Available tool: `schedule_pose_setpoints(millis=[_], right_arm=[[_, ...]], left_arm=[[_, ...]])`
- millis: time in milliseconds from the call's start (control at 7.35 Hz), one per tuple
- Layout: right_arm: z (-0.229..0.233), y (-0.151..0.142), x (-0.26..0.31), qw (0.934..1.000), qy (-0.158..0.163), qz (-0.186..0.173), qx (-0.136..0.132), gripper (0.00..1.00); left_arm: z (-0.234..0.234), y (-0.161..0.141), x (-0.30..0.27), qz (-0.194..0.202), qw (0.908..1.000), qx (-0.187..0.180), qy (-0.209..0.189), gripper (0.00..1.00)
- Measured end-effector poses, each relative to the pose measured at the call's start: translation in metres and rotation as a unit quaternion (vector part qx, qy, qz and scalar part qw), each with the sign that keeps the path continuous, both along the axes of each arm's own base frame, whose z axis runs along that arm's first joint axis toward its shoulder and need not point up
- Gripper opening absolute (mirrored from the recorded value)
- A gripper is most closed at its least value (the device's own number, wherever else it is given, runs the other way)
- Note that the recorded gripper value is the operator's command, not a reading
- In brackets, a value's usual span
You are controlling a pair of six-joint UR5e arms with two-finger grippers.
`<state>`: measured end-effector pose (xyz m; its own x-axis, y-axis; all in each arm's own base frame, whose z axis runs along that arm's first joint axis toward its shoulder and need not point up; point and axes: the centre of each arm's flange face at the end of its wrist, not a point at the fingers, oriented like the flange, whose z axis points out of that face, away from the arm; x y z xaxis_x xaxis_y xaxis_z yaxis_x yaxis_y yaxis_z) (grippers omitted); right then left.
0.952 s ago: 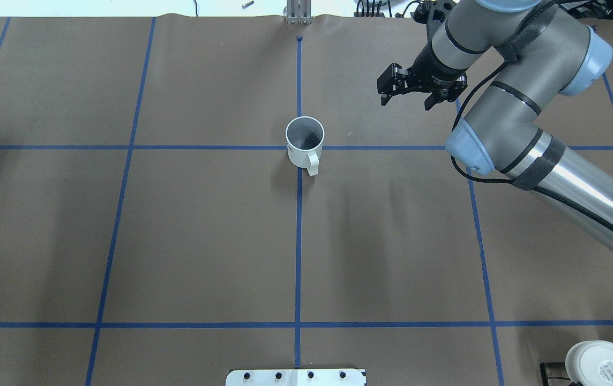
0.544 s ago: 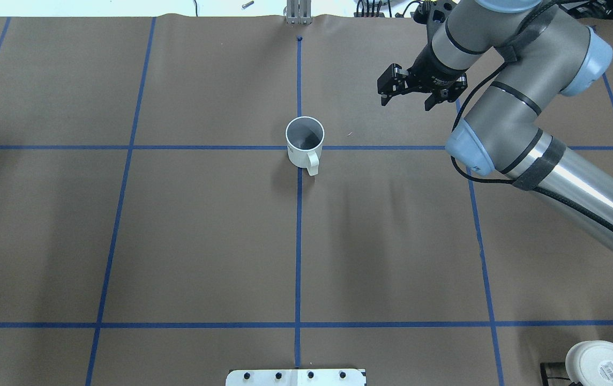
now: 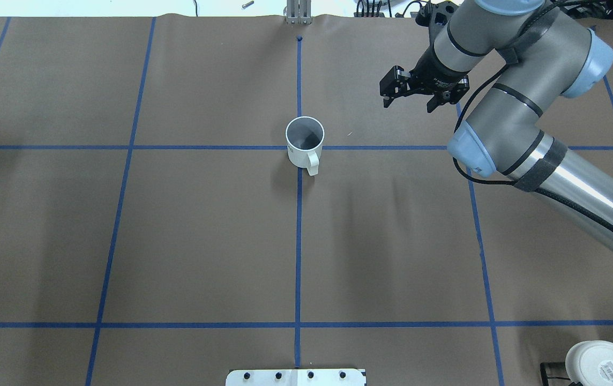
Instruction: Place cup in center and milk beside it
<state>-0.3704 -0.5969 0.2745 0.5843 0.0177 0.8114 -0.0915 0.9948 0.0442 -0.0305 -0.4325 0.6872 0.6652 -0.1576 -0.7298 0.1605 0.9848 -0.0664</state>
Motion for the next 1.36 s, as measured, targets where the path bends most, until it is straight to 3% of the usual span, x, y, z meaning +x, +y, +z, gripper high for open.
schedule_pose_setpoints(millis=[136, 272, 408, 952, 1088, 1360], right_arm=[[0.001, 0.0, 0.0, 1.0, 0.0, 0.0, -0.001, 1.0], [0.001, 0.0, 0.0, 1.0, 0.001, 0.0, -0.001, 1.0], [0.001, -0.001, 0.0, 1.0, 0.001, 0.0, -0.001, 1.0], [0.005, -0.001, 0.0, 1.0, 0.003, 0.0, -0.003, 1.0], [0.009, 0.0, 0.0, 1.0, 0.004, -0.001, -0.004, 1.0], [0.02, 0.003, 0.002, 0.9999, 0.008, -0.004, -0.011, 1.0]], left_arm=[[0.002, 0.002, 0.002, 0.004, 1.0, -0.002, 0.0, 0.48], [0.003, 0.003, 0.003, 0.005, 1.0, -0.002, -0.001, 0.18], [0.004, 0.003, 0.003, 0.007, 1.0, -0.001, -0.002, 0.0], [-0.015, -0.009, 0.003, 0.006, 0.9997, 0.024, 0.0, 0.0], [-0.036, -0.025, 0.005, 0.005, 0.9995, 0.031, 0.002, 0.0], [-0.113, -0.093, 0.011, 0.004, 0.9997, 0.024, 0.001, 0.0]])
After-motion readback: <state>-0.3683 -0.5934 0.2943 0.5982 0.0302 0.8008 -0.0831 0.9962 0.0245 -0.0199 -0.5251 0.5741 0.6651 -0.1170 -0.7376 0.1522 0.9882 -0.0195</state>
